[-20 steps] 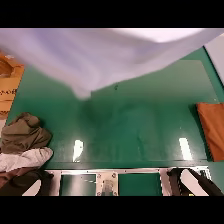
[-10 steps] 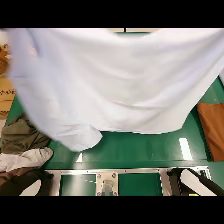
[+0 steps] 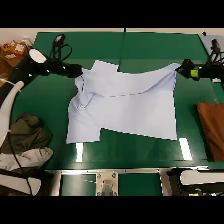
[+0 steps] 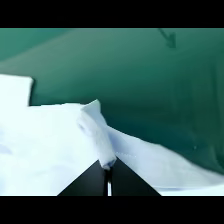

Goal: Fold the shirts.

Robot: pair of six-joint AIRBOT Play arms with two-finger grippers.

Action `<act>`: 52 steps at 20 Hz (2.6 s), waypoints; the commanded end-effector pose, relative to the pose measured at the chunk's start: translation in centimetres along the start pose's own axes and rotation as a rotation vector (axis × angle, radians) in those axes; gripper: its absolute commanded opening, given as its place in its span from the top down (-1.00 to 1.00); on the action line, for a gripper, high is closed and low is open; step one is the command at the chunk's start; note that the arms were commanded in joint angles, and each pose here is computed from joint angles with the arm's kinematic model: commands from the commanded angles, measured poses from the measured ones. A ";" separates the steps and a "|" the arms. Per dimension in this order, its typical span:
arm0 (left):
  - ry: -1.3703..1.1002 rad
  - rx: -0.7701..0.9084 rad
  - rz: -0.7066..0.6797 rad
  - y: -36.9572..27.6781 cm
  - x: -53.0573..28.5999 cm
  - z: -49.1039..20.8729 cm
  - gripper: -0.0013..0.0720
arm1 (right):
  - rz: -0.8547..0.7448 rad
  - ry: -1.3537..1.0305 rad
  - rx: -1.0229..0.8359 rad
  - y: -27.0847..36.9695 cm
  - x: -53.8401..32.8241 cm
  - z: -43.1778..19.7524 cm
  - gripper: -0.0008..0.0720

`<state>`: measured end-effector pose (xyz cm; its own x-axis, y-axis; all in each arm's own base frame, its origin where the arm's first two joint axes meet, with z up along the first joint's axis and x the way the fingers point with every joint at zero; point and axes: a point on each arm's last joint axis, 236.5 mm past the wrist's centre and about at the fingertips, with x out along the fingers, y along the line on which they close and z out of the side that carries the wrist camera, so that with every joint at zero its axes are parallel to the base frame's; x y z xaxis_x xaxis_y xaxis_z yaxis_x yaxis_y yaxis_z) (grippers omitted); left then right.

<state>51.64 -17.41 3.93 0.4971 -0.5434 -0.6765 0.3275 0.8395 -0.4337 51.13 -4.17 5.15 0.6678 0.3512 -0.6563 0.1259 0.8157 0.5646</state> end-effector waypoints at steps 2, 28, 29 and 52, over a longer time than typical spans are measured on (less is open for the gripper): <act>-0.013 -0.113 -0.045 1.3 3.2 -0.5 -0.99 | -0.034 0.032 0.058 -3.8 1.9 -0.6 -0.18; 0.490 -0.337 -0.140 7.3 -0.3 -20.1 0.88 | -0.228 0.352 0.743 -14.0 -11.7 -27.2 0.28; 0.519 -0.321 -0.143 7.1 -0.7 -20.5 0.88 | -0.227 0.368 0.773 -13.7 -11.6 -27.9 0.04; 0.613 -0.308 -0.105 7.7 -4.5 -21.3 0.89 | -0.182 0.278 0.842 -14.4 -14.0 -24.4 0.02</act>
<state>34.19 -8.07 -10.57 -0.1381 -0.5846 -0.7995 0.0503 0.8020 -0.5952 23.12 -7.64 -8.52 0.4470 0.4335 -0.7825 0.7486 0.2976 0.5925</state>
